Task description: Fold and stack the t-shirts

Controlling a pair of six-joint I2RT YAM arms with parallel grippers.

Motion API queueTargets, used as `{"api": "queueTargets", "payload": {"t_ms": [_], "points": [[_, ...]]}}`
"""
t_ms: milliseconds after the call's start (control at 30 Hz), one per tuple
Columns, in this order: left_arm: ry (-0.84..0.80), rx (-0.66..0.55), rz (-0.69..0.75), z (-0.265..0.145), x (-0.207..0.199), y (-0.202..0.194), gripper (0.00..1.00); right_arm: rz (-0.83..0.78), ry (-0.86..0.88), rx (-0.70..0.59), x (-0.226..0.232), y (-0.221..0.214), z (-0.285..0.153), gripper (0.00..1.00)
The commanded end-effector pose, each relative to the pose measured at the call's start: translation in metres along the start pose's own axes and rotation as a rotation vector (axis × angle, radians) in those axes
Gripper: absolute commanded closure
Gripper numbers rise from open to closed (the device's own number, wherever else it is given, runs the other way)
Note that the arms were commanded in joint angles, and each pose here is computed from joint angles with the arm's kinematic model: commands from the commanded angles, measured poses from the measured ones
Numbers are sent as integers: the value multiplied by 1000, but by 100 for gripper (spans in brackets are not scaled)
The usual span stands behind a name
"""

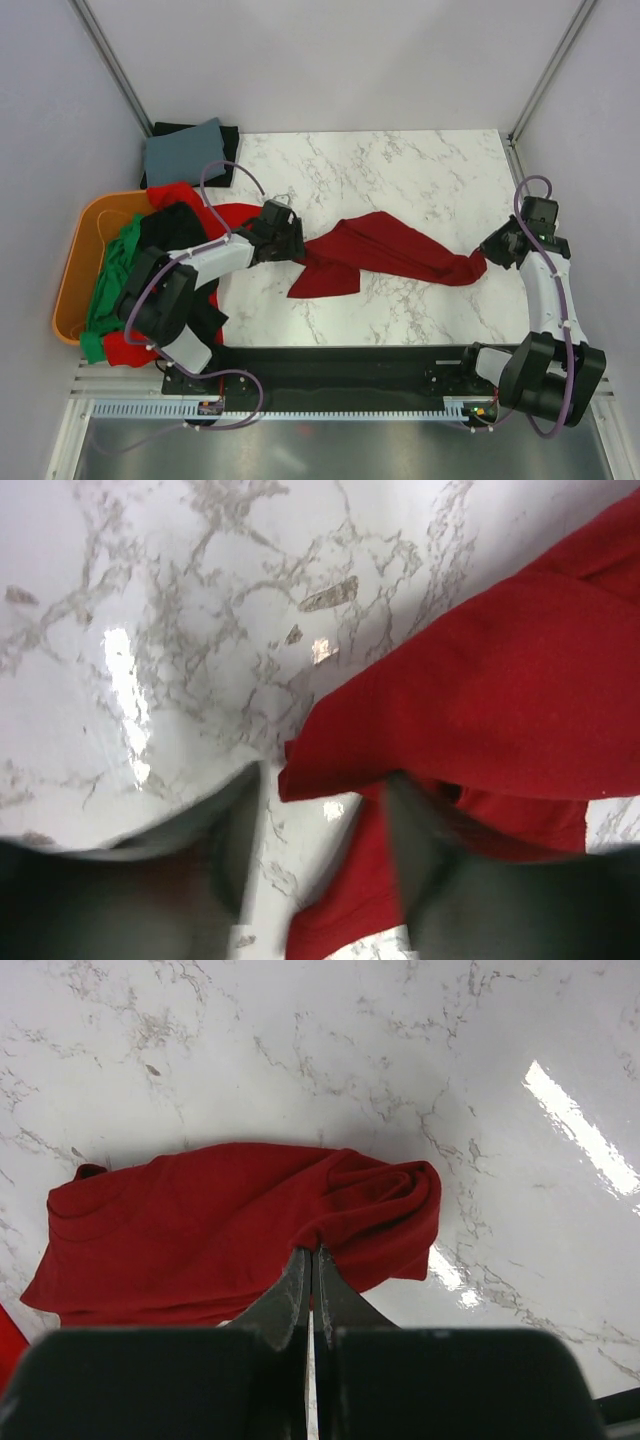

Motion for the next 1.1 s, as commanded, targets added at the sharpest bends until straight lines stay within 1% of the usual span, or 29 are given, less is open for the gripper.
{"api": "queueTargets", "payload": {"t_ms": [0,100,133,200,233,267,300,333,367,400,433,467,500,533,567,600,633,667,700,733,767,833,867,900,933,967,1000,1033,1067], "points": [[-153,-76,4,2,-30,32,51,-31,39,-47,10,15,0,100],[-195,-96,4,4,-42,49,71,-34,33,-26,9,14,9,100],[-220,-82,14,5,-46,52,85,-38,31,-22,10,16,10,100],[-253,-64,15,8,-53,57,96,-37,30,-16,12,22,14,100],[-301,-65,17,4,-64,67,98,-37,42,-11,15,25,14,100],[-320,-58,18,1,-69,71,98,-35,48,-14,20,33,15,100],[-355,-89,22,-10,-84,89,98,-26,57,-10,23,37,14,100],[-368,-104,26,-20,-90,98,98,-27,95,-32,35,51,8,100],[-365,-115,26,-36,-95,107,98,-24,110,-19,40,57,9,100],[-408,-183,31,-61,-113,132,98,-18,122,-10,45,62,6,100],[-414,-223,30,-77,-119,144,98,-27,161,-57,59,85,-7,100],[-432,-265,32,-100,-126,156,98,-25,185,-42,67,93,-7,100],[-475,-342,37,-131,-142,182,98,-22,199,-39,73,100,-13,100],[-484,-388,32,-149,-147,195,98,-41,252,-109,91,129,-33,100],[-488,-405,35,-164,-151,204,98,-43,283,-112,100,141,-37,100],[-536,-489,44,-199,-166,229,98,-50,313,-128,109,153,-48,100],[-551,-517,54,-214,-172,238,98,-80,384,-234,129,185,-84,100],[-563,-541,62,-229,-177,246,98,-83,417,-263,135,201,-93,100],[-585,-593,75,-258,-184,260,98,-103,478,-300,146,211,-114,100],[-592,-619,81,-274,-184,267,98,-121,528,-397,156,232,-150,100],[-605,-649,84,-289,-185,273,98,-130,555,-436,160,238,-167,100],[-650,-732,108,-334,-184,278,98,-151,592,-514,159,248,-199,100],[-650,-753,121,-344,-180,276,98,-178,594,-551,157,244,-216,100],[-656,-794,119,-367,-173,272,98,-178,562,-550,151,241,-212,100],[-659,-811,124,-377,-169,266,98,-186,550,-566,148,231,-223,100],[-629,-777,123,-361,-161,257,98,-182,537,-557,144,224,-221,100],[-632,-782,125,-362,-156,250,98,-150,482,-517,132,216,-200,100],[-663,-836,127,-394,-145,235,98,-146,465,-533,127,206,-208,100],[-610,-774,123,-360,-131,219,98,-137,434,-527,121,201,-202,100]]}}
Point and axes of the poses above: each gripper's point midway between its finger pads, its own z axis out along the fingers, its own x axis along the line the jaws close on, y = z × x, the point moved 4 cm from there along -z, back along the fingers, and after that the axes turned 11 degrees about -z, right-handed, at the moved point
